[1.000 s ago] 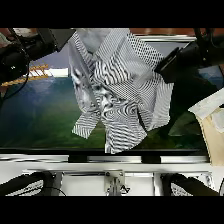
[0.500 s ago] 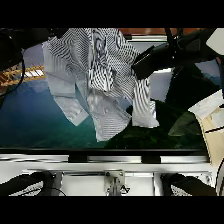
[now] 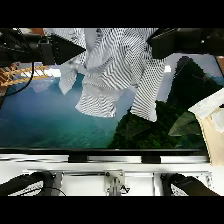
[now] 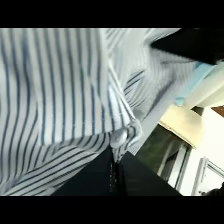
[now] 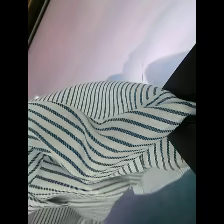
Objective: Fold the shirts.
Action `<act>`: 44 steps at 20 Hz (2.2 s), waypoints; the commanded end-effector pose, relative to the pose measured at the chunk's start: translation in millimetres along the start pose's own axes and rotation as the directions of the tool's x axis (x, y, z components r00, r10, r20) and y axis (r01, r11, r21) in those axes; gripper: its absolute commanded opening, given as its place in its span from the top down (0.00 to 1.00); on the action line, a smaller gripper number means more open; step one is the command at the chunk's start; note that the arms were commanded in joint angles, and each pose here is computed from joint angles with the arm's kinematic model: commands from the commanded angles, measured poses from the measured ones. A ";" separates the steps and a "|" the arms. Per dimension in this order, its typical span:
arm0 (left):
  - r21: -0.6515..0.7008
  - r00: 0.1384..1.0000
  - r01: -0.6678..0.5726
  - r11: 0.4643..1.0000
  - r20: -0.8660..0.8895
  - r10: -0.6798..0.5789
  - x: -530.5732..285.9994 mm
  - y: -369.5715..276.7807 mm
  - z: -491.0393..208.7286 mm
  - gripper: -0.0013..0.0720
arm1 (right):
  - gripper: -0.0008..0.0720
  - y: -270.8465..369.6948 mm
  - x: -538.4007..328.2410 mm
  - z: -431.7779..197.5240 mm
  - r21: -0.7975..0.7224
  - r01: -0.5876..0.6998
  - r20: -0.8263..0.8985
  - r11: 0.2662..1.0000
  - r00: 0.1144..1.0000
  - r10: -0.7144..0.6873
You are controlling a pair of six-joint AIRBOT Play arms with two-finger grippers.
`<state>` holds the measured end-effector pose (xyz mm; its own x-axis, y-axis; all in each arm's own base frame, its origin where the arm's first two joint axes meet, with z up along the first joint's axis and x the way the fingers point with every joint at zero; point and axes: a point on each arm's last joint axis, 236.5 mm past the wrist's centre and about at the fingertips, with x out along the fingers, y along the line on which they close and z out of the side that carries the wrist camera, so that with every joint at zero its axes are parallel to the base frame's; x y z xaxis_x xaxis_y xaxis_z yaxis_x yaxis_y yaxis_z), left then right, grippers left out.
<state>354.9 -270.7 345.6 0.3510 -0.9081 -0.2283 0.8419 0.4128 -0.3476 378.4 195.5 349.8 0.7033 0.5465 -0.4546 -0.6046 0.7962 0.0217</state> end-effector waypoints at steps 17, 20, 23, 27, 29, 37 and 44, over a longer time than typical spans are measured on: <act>0.082 0.979 -0.147 0.986 0.155 0.133 -52.5 -5.6 58.0 0.34 | 0.87 -10.8 -43.3 47.6 -0.055 0.105 0.208 0.993 0.974 -0.091; 0.103 0.977 -0.147 0.984 0.168 0.129 -59.6 -17.8 61.6 0.34 | 0.88 -71.4 -58.7 51.6 0.023 0.320 0.230 0.947 0.920 -0.317; 0.112 0.976 -0.148 0.983 0.175 0.127 -63.1 -23.6 63.5 0.34 | 0.88 -134.2 -88.6 53.6 0.127 0.484 0.255 0.866 0.828 -0.500; 0.091 0.976 -0.144 0.985 0.176 0.127 -63.5 -24.3 63.7 0.34 | 0.88 -207.8 -135.1 44.2 0.229 0.630 0.254 0.742 0.698 -0.670; 0.083 0.976 -0.143 0.986 0.176 0.127 -63.5 -24.3 63.7 0.34 | 0.87 -239.6 -156.7 33.2 0.257 0.690 0.230 0.676 0.636 -0.737; 0.041 0.977 -0.134 0.990 0.173 0.125 -63.2 -24.6 62.9 0.34 | 0.88 -331.4 -237.0 -3.6 0.325 0.838 0.174 0.438 0.402 -0.899; 0.021 0.986 -0.111 0.994 0.130 0.108 -61.3 -29.0 52.9 0.34 | 0.88 -365.9 -324.0 -30.6 0.375 0.904 0.127 0.203 0.166 -0.978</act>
<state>333.5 -230.0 420.1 0.5002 -0.8557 -0.1324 0.8063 0.5160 -0.2892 381.3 -250.9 456.6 0.8122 -0.5834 -0.0063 0.5809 0.8096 -0.0845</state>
